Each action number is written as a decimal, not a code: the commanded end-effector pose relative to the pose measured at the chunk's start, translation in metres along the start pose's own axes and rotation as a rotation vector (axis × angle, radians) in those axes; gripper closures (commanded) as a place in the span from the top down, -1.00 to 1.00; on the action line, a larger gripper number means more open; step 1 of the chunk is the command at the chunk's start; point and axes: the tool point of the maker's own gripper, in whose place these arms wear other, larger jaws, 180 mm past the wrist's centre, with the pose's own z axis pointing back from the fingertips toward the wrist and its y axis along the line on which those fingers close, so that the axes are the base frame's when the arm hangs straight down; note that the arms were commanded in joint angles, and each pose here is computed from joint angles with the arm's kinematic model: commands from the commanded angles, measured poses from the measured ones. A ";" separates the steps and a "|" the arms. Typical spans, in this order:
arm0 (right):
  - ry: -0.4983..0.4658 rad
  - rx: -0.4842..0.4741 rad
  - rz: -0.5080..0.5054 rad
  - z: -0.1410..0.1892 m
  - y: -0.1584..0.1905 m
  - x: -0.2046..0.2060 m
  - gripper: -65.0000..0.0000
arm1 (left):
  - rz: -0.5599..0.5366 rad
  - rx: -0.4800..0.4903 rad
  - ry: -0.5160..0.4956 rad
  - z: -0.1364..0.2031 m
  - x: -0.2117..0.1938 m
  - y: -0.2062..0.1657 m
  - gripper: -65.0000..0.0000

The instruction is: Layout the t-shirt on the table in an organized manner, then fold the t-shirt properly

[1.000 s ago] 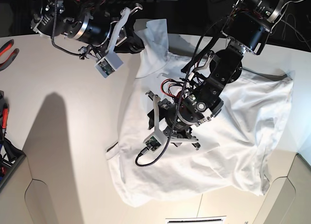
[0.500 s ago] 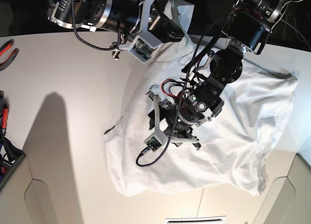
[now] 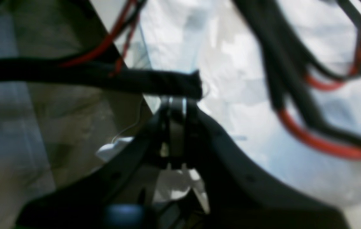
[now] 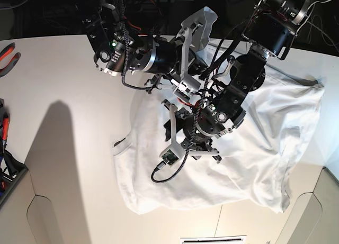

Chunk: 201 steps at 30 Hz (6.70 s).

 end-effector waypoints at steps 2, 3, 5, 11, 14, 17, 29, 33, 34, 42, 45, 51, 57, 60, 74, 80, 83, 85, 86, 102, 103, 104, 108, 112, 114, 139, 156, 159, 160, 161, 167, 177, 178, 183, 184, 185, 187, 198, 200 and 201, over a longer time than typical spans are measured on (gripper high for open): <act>-0.044 0.009 -0.007 -0.001 -0.004 0.018 -1.00 | -0.005 0.016 -0.052 0.002 0.019 0.006 -0.17; -0.041 0.013 -0.004 -0.001 -0.004 0.020 -1.00 | -0.011 0.023 -0.050 0.002 0.018 0.008 -0.17; -0.038 0.003 0.010 0.000 -0.008 0.023 -0.43 | -0.005 0.079 -0.044 0.003 0.017 0.022 -0.17; -0.043 -0.061 0.030 0.006 -0.029 0.031 -0.16 | 0.050 0.154 -0.043 0.008 0.013 0.052 -0.17; -0.055 -0.047 0.017 0.007 -0.028 0.033 -0.16 | 0.078 0.185 -0.042 0.011 0.010 0.066 -0.17; -0.057 -0.045 0.016 0.007 -0.028 0.033 -0.16 | 0.107 0.219 -0.041 0.015 0.006 0.081 -0.17; -0.067 -0.052 0.021 0.007 -0.029 0.036 -0.16 | 0.211 0.333 -0.027 0.033 -0.012 0.131 -0.17; -0.065 -0.106 0.050 0.008 -0.039 0.036 -0.16 | 0.207 0.340 -0.024 0.034 -0.014 0.134 -0.17; -0.064 -0.117 0.054 0.008 -0.041 0.036 -0.16 | 0.207 0.341 -0.023 0.035 -0.015 0.135 -0.17; -0.089 -0.179 0.025 0.018 -0.063 0.037 -0.16 | 0.210 0.339 -0.024 0.035 -0.015 0.135 -0.17; -0.102 -0.210 0.005 0.024 -0.075 0.037 -0.16 | 0.209 0.339 -0.022 0.035 -0.015 0.135 -0.17; -0.224 -0.531 -0.024 0.068 -0.162 0.070 -0.65 | 0.186 0.238 0.089 0.037 -0.041 0.126 -0.17; -0.225 -0.673 -0.179 0.089 -0.247 0.081 -1.00 | 0.241 0.110 0.100 0.045 -0.060 0.116 -0.17; -0.129 -0.664 -0.253 0.071 -0.274 0.058 -1.00 | 0.242 0.058 0.097 0.046 -0.064 0.105 -0.17; -0.220 -0.460 -0.683 0.101 -0.299 -0.041 -0.25 | 0.311 -0.037 0.034 0.044 -0.051 0.086 -0.17; -0.271 -0.364 -0.783 0.103 -0.278 -0.072 -0.25 | 0.378 -0.156 -0.099 0.030 -0.006 0.043 0.06; -0.248 -0.354 -0.799 0.099 -0.268 -0.088 -0.25 | 0.396 -0.194 -0.129 0.023 0.013 0.021 0.13; -0.243 -0.350 -0.805 0.098 -0.266 -0.092 -0.25 | 0.384 -0.212 -0.137 0.019 0.023 0.007 0.13; -0.241 -0.349 -0.807 0.097 -0.265 -0.093 -0.25 | 0.374 -0.220 -0.138 0.017 0.026 0.001 0.13; -0.277 -0.326 -0.812 0.098 -0.264 -0.086 -0.25 | 0.156 -0.074 -0.075 0.000 0.031 -0.034 0.13; -0.277 -0.326 -0.812 0.098 -0.264 -0.086 -0.25 | 0.156 -0.074 -0.075 0.000 0.031 -0.034 0.13; -0.277 -0.325 -0.812 0.098 -0.264 -0.086 -0.25 | 0.159 -0.077 -0.074 0.000 0.031 -0.035 0.13; -0.277 -0.325 -0.812 0.098 -0.264 -0.086 -0.25 | 0.210 -0.121 -0.059 0.000 0.029 -0.042 0.13; -0.277 -0.326 -0.812 0.098 -0.264 -0.086 -0.25 | 0.226 -0.134 -0.066 0.001 0.031 -0.045 0.13; -0.277 -0.326 -0.812 0.098 -0.264 -0.086 -0.25 | 0.227 -0.136 -0.063 0.000 0.030 -0.045 0.13; -0.278 -0.326 -0.812 0.098 -0.264 -0.086 -0.25 | 0.258 -0.198 -0.005 -0.005 0.011 -0.060 -0.89; -0.346 -0.254 -0.818 0.092 -0.256 -0.067 -0.27 | 0.317 0.026 -0.078 0.026 0.030 0.036 -1.00; -0.310 -0.210 -0.780 0.078 -0.244 -0.059 -0.27 | 0.314 0.048 -0.068 0.028 0.023 0.046 -1.00; -0.288 -0.196 -0.757 0.071 -0.239 -0.056 -0.27 | 0.307 0.054 -0.062 0.029 0.020 0.049 -1.00; -0.264 -0.180 -0.733 0.064 -0.234 -0.053 -0.27 | 0.302 0.059 -0.056 0.030 0.017 0.051 -1.00; -0.170 -0.106 -0.612 0.024 -0.201 -0.035 -0.27 | 0.267 0.128 -0.018 0.034 0.003 0.069 -1.00; -0.124 -0.126 -0.399 -0.021 -0.170 -0.009 0.02 | 0.273 0.135 -0.016 0.035 0.002 0.071 -1.00; -0.137 -0.126 -0.378 -0.023 -0.170 -0.003 0.02 | 0.273 0.135 -0.016 0.035 0.002 0.071 -1.00; -0.145 -0.131 -0.265 -0.031 -0.166 0.022 0.02 | 0.273 0.136 -0.017 0.035 0.002 0.071 -1.00; -0.150 -0.128 -0.253 -0.032 -0.165 0.028 0.02 | 0.273 0.136 -0.017 0.035 0.002 0.071 -1.00; -0.158 -0.123 -0.245 -0.033 -0.163 0.033 0.02 | 0.273 0.135 -0.017 0.035 0.002 0.071 -1.00; -0.190 -0.115 -0.239 -0.035 -0.160 0.044 0.02 | 0.273 0.135 -0.018 0.035 0.003 0.071 -1.00; -0.215 -0.089 -0.238 -0.045 -0.145 0.059 -0.57 | 0.272 0.136 -0.024 0.035 0.004 0.071 -1.00; -0.214 -0.090 -0.238 -0.045 -0.145 0.058 -1.00 | 0.272 0.137 -0.024 0.035 0.004 0.071 -1.00; -0.214 -0.090 -0.238 -0.045 -0.145 0.058 -1.00 | 0.271 0.137 -0.024 0.035 0.003 0.072 -1.00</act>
